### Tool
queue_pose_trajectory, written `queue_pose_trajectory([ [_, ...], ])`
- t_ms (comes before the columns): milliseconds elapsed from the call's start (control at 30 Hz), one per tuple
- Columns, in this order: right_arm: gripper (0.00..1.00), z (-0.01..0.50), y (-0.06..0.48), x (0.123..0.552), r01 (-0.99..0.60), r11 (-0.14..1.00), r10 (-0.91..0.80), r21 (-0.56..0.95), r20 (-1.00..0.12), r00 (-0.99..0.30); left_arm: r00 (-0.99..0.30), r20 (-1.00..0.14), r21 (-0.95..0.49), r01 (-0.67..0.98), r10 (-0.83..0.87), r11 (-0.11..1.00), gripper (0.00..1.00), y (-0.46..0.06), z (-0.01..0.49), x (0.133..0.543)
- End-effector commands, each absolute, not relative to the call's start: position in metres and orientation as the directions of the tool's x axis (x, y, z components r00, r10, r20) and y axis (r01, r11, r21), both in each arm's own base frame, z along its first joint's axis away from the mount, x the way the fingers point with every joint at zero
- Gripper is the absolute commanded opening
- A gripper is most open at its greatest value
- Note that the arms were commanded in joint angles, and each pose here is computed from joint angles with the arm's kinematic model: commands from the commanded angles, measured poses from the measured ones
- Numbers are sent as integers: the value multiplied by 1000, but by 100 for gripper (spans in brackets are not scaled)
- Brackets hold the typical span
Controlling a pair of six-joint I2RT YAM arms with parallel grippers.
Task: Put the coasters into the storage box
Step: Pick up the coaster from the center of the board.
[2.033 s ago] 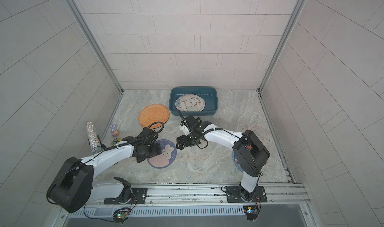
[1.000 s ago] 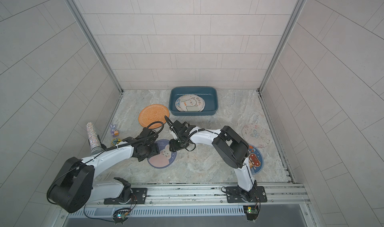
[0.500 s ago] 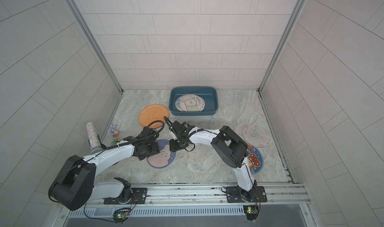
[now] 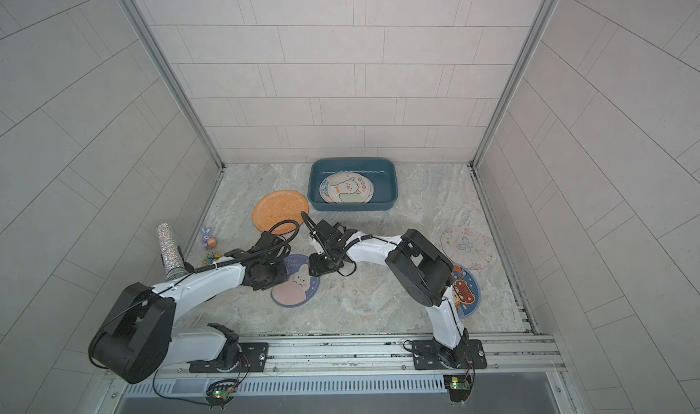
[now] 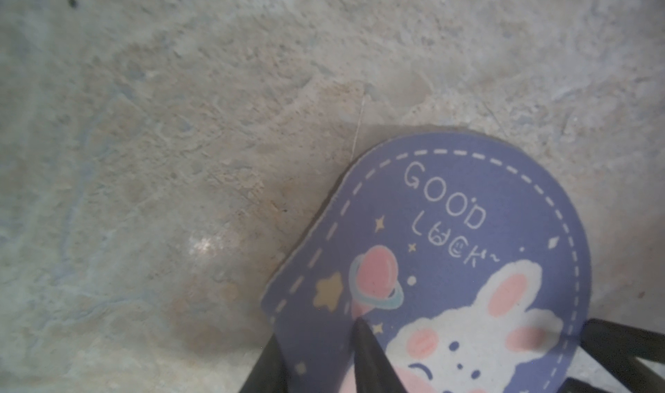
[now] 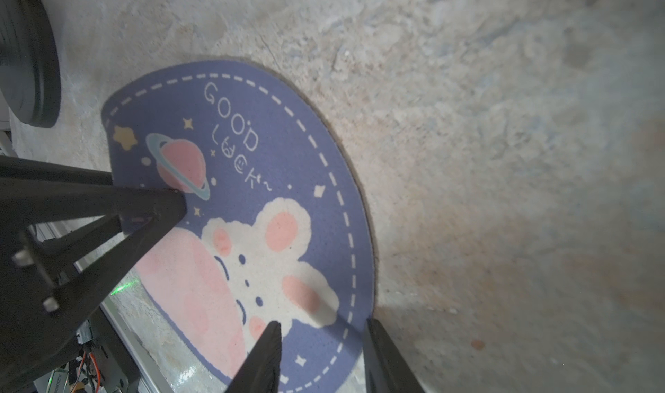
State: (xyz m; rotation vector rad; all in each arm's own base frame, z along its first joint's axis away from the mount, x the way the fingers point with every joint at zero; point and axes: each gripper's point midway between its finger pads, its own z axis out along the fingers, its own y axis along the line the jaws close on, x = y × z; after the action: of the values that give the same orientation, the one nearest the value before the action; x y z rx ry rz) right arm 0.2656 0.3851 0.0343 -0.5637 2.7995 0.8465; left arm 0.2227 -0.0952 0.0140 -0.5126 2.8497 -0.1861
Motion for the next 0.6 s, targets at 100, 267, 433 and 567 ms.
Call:
queue_pose_trajectory([
  [100,47,49,367,266,-349,762,-249,545,-250,-936,-916,-185,-178,-325,-356,929,10,-98,23,216],
  [267,56,70,355,271,-332,726,-197,602,-281,-939,-910,-231,-229,-293,-344,928,0,-107,51,233],
  [433,68,85,335,271,-325,713,-160,621,-307,-938,-903,-282,-278,-245,-323,929,0,-120,89,257],
  [567,74,92,317,268,-303,712,-121,634,-314,-942,-895,-349,-315,-166,-277,934,0,-134,127,282],
])
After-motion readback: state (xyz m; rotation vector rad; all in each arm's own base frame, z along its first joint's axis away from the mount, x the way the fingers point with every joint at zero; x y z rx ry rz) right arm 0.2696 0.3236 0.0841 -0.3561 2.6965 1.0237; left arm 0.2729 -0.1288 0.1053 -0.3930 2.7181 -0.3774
